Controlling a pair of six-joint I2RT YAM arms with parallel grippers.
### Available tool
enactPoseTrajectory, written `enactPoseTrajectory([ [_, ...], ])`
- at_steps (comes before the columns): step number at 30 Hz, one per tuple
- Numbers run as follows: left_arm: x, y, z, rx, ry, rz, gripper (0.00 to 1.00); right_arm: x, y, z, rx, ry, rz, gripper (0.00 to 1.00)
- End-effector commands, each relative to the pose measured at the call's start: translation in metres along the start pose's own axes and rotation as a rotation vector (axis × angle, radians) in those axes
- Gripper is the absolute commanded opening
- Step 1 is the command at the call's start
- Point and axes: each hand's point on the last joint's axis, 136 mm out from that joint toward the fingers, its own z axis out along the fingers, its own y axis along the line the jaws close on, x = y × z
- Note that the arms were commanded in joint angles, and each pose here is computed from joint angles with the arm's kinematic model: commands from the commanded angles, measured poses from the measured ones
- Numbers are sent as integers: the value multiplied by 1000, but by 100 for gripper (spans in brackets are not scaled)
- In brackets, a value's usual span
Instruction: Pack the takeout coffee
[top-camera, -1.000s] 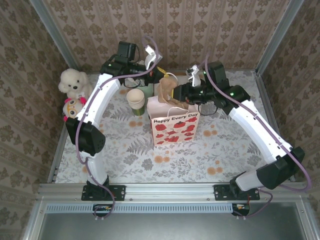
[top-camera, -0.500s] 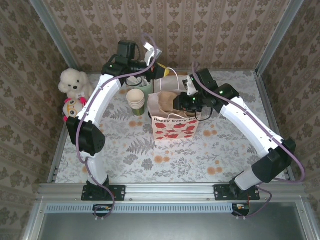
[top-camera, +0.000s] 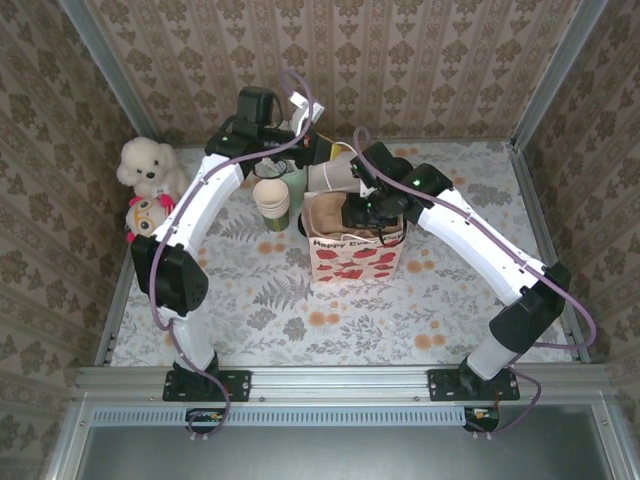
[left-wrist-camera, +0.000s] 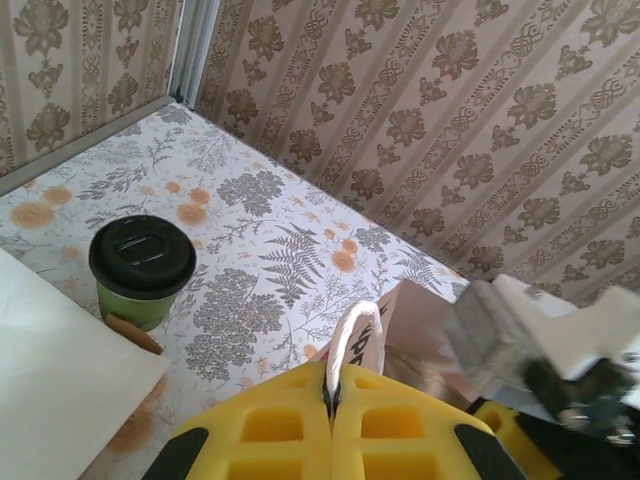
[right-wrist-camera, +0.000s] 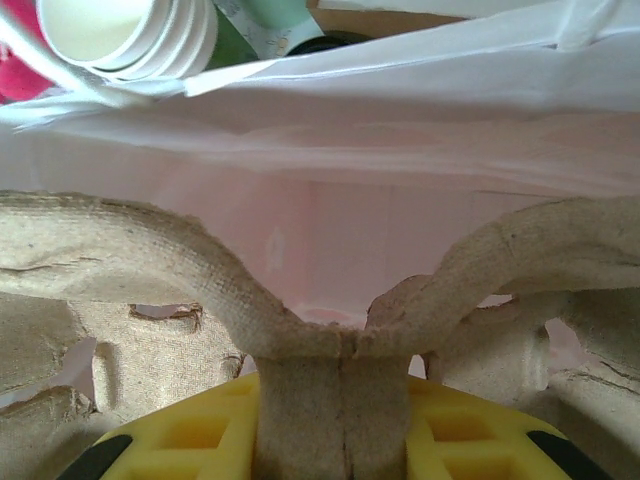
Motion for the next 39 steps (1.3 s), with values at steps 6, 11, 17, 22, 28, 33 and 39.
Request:
enactPoseTrajectory([
  [6, -13, -49, -6, 85, -17, -49, 0, 11, -20, -6, 100, 81, -58, 28],
  [11, -7, -51, 6, 65, -3, -141, 0, 16, -17, 0, 90, 102, -61, 28],
  [17, -15, -46, 5, 34, -26, -280, 0, 24, -21, 16, 107, 140, -84, 27],
  [22, -20, -37, 1, -7, -72, -409, 0, 23, -18, 17, 77, 123, -127, 28],
  [28, -20, -14, -8, -132, -132, -470, 0, 22, -10, 12, 39, 88, -219, 28],
  [33, -26, -6, -11, -133, -189, -487, 0, 30, -19, 22, 79, 137, -267, 29],
  [39, -32, -10, -5, -60, -217, -480, 0, 38, -21, 36, 84, 188, -276, 29],
])
